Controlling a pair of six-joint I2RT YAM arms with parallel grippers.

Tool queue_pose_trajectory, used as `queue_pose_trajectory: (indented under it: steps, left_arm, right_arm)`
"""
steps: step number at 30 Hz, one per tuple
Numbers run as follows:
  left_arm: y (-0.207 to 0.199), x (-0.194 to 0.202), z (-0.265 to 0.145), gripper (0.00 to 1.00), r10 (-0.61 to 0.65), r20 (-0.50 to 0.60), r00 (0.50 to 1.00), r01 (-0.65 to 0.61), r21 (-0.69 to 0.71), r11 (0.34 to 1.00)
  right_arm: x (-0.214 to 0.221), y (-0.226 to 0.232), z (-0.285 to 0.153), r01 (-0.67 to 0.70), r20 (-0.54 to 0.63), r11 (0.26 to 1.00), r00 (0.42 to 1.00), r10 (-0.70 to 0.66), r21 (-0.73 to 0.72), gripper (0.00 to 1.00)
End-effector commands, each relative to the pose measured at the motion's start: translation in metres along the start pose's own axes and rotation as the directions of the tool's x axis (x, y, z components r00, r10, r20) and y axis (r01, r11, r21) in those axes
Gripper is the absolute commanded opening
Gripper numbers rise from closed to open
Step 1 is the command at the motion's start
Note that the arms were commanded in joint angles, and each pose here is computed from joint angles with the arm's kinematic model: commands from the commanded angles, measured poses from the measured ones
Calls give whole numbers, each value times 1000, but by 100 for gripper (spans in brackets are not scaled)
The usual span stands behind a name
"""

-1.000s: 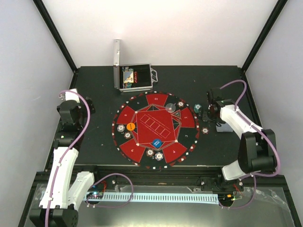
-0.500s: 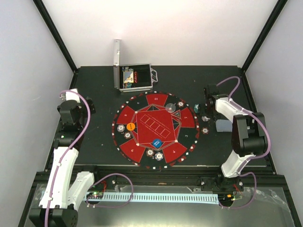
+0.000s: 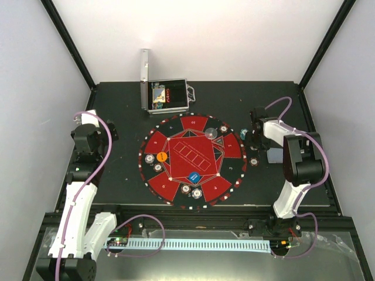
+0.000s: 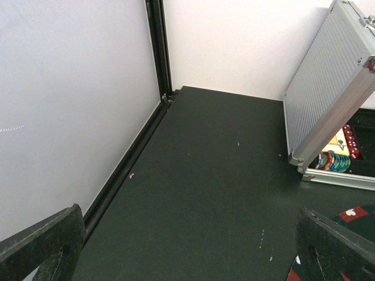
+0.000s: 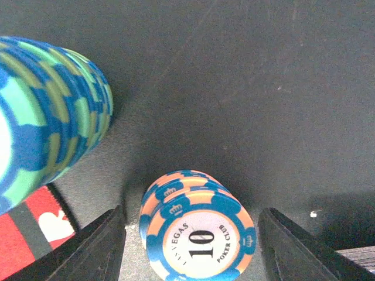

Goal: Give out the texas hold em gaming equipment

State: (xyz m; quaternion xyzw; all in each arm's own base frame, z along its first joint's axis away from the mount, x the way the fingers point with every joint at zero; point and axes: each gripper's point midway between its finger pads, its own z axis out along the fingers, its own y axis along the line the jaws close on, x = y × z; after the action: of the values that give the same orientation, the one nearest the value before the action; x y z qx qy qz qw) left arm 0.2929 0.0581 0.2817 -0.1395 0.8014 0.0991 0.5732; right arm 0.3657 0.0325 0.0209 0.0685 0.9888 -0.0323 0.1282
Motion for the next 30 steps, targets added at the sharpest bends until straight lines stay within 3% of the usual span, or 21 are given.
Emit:
queue_pose_trajectory:
  steps: [1,23,30]
  left_arm:
    - [-5,-12,-3,99,-11,32,999,10,25,1000]
    - [-5,-14,-6,99,-14,41,999,13,27,1000]
    - [-4,-14,-6,99,-15,44,999,14,27,1000]
  right_arm:
    - [-3,-6,7,-3,-1,999,1000,3,35,62]
    - [8,-4,15,19,-64,999,998,-17,27,39]
    - [-3,-5,-9,19,-5,1000,1000,-19,17,34]
